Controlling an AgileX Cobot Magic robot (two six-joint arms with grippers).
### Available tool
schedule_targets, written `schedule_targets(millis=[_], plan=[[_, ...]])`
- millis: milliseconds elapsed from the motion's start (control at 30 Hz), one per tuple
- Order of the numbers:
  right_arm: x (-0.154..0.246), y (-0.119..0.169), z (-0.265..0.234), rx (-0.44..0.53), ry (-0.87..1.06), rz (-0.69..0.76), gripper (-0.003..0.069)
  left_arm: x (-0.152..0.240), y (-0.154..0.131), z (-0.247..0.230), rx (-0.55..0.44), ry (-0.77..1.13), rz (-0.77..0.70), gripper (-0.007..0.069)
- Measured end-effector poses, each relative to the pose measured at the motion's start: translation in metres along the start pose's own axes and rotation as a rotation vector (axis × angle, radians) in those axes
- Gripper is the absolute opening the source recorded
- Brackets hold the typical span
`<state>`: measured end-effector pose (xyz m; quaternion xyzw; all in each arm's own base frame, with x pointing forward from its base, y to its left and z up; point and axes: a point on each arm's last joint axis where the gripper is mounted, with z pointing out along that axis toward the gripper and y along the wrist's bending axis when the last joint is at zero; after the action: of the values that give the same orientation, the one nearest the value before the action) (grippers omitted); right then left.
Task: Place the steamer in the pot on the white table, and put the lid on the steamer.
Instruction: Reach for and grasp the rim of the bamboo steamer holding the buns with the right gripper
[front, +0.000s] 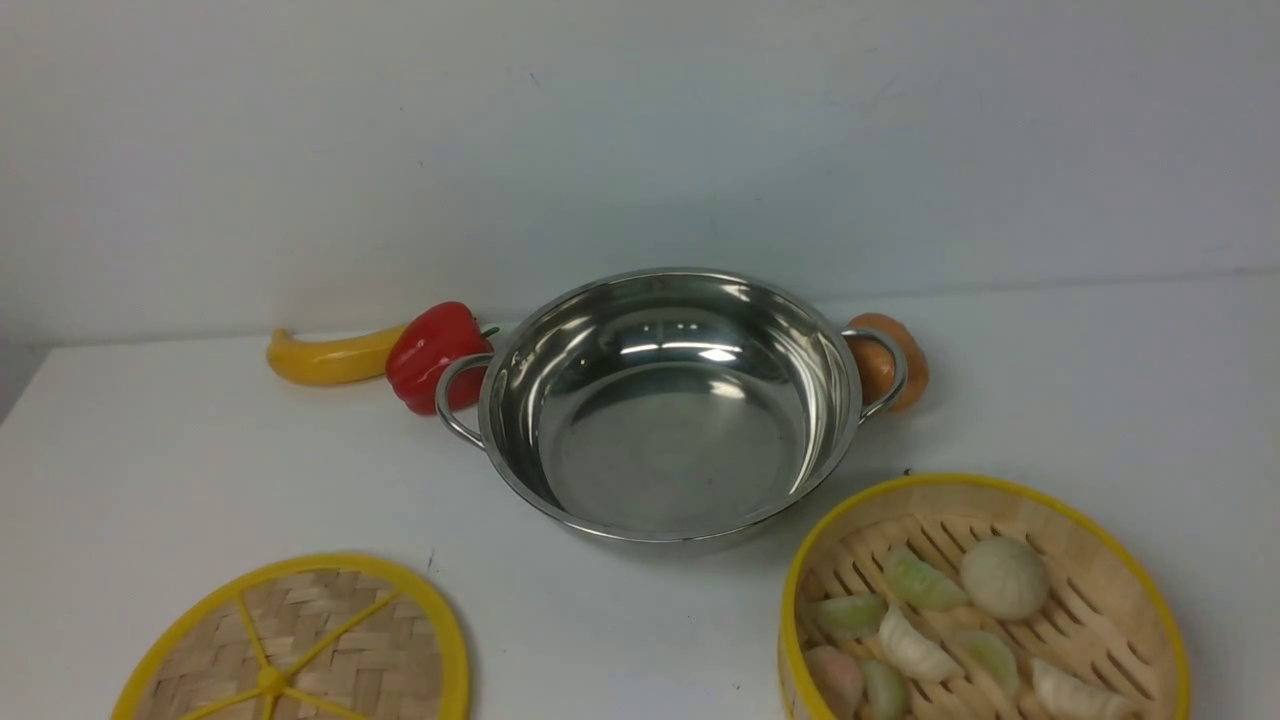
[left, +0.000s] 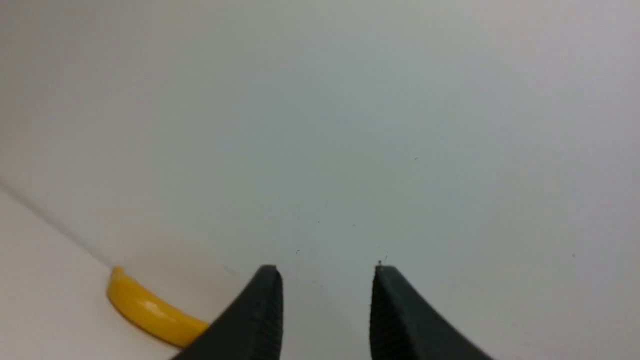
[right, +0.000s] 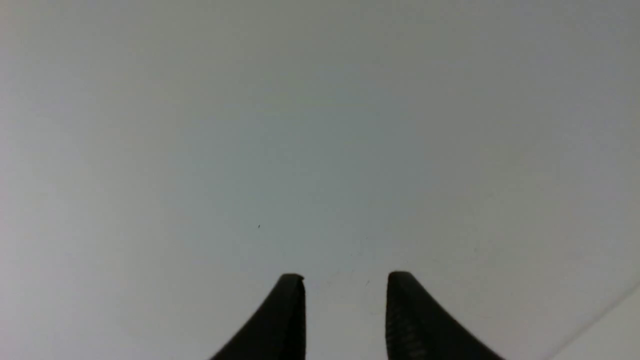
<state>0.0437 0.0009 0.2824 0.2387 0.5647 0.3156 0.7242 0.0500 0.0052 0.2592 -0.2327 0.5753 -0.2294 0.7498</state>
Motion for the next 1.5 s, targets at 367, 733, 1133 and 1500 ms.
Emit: schedule_targets(millis=[367,733,1133,1500], plan=[[-0.002,0.021,0.086,0.346,0.763,-0.332,0.0244,-0.009,-0.022,0.060,-0.242,0.685,0.351,0.0241],[0.053,-0.039,0.149,0.545,1.227,-0.401,0.0244,0.019,0.014,0.112,-0.452,1.094,0.548,0.0241],[0.095,-0.081,0.182,0.578,1.394,-0.401,0.0244,0.053,0.040,0.129,-0.518,1.286,0.533,0.0241],[0.108,-0.090,0.184,0.534,1.467,-0.406,0.0244,0.053,0.039,0.132,-0.504,1.257,0.522,0.0241]])
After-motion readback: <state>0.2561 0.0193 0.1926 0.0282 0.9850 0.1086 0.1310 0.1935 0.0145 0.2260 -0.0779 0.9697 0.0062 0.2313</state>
